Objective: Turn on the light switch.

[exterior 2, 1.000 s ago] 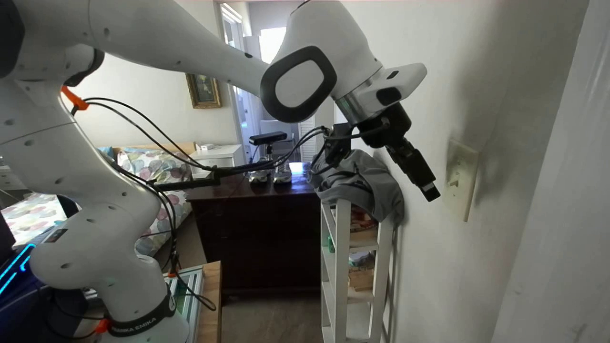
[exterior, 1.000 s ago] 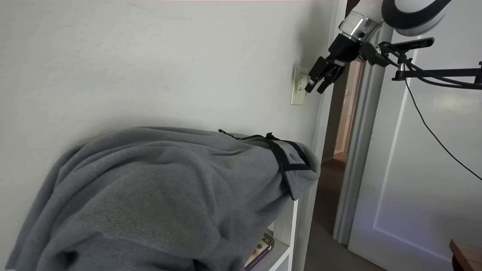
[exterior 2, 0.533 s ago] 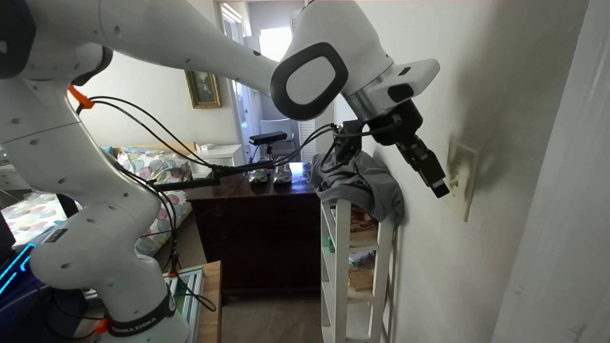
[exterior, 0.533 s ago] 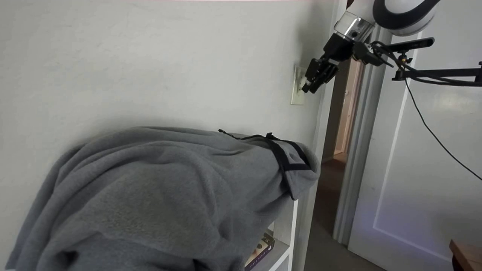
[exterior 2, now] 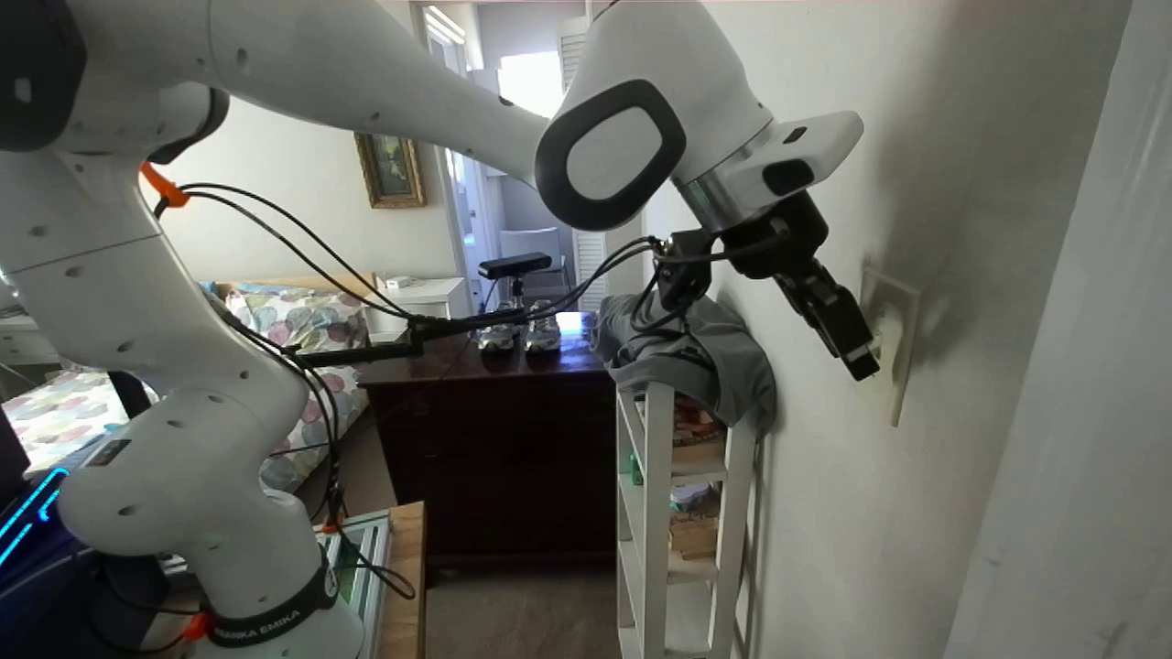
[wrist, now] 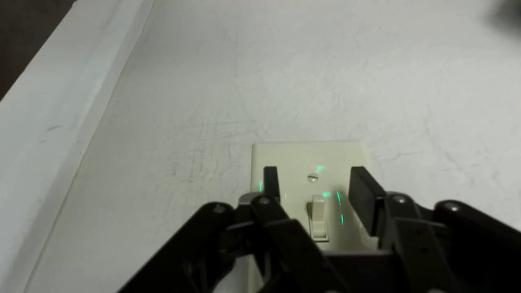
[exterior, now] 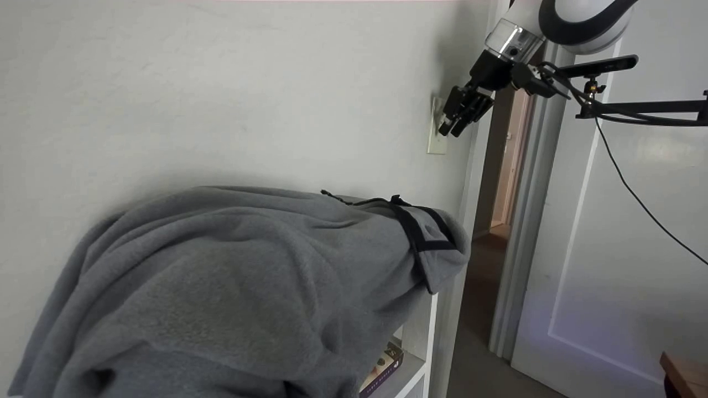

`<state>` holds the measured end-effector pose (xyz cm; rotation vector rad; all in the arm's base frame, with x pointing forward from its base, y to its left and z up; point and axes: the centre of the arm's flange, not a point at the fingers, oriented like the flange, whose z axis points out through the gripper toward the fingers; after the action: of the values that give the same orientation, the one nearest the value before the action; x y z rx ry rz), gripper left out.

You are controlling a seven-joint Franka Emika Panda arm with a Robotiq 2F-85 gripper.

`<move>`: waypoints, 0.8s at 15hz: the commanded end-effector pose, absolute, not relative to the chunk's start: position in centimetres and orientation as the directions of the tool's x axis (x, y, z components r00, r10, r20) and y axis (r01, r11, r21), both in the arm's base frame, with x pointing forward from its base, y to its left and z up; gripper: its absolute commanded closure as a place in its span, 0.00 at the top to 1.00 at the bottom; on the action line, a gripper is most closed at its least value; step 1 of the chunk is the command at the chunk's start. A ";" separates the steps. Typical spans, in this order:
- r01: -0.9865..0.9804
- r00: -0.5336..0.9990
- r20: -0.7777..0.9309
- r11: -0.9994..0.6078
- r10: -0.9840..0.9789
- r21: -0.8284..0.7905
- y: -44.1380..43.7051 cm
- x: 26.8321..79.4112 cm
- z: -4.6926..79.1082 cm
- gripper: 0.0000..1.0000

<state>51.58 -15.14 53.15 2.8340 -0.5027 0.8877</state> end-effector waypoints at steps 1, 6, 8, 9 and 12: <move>-0.357 0.768 0.578 -0.934 -0.277 0.027 -14.9 52.7 53.4 0.32; -0.357 0.768 0.578 -0.934 -0.275 0.030 -14.9 52.8 53.5 0.02; -0.361 0.767 0.579 -0.932 -0.276 0.034 -14.7 52.6 53.7 0.06; -0.363 0.768 0.578 -0.931 -0.277 0.036 -14.6 52.4 53.9 0.06; -0.369 0.768 0.575 -0.929 -0.283 0.036 -14.6 51.9 54.7 0.06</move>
<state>52.11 -15.01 53.08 2.8380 -0.4992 0.8816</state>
